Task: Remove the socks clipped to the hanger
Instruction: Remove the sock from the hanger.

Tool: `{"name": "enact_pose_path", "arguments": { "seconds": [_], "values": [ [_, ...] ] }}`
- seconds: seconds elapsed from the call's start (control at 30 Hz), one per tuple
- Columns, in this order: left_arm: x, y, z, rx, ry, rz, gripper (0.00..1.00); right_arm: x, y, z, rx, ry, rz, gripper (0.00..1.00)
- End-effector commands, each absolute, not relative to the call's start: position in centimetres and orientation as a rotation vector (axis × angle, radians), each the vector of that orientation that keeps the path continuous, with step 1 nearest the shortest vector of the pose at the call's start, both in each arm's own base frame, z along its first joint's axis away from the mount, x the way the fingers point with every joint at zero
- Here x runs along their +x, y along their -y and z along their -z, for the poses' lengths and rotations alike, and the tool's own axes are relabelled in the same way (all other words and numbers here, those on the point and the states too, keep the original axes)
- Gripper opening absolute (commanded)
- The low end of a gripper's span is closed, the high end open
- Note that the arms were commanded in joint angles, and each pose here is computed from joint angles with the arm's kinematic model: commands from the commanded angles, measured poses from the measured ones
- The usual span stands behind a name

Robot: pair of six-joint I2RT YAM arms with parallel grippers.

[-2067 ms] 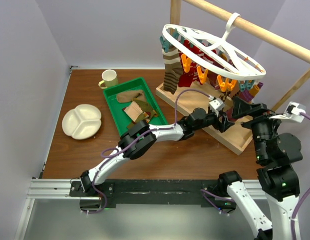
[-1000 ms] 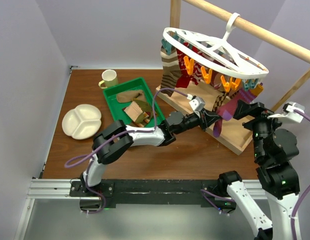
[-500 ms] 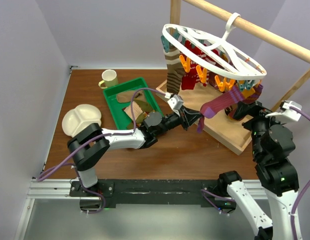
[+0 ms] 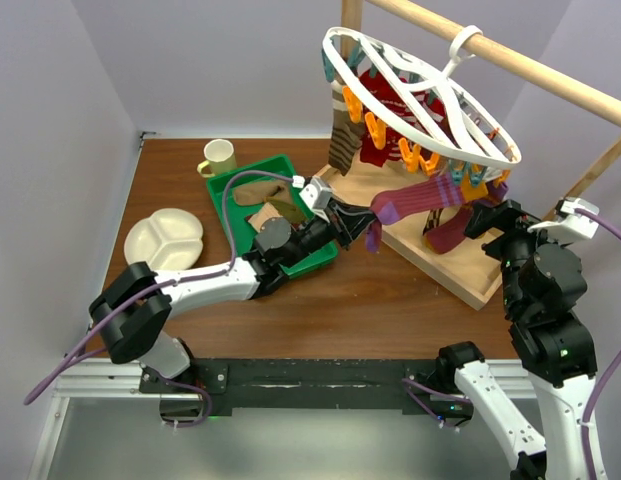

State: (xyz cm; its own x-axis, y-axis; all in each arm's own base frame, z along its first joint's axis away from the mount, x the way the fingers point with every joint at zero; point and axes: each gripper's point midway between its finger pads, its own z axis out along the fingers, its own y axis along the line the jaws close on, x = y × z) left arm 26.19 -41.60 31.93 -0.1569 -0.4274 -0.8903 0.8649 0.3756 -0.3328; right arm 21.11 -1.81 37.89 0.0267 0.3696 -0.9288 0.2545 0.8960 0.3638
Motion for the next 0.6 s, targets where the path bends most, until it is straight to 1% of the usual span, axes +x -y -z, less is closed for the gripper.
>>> {"name": "enact_pose_path", "arguments": {
  "seconds": [0.0,0.2,0.57],
  "values": [
    [26.9,39.8,-33.0,0.394,-1.27,1.173,0.0,20.9,2.1,-38.7,0.512,-1.554,-0.089,0.92],
    [27.0,38.9,-32.4,0.378,-1.291,1.166,0.0,21.2,2.4,-37.4,0.527,-1.6,-0.046,0.9],
    [27.1,38.5,-31.6,0.377,-1.319,1.151,0.0,21.8,1.2,-37.1,0.532,-1.609,-0.123,0.82]
  ]
}}
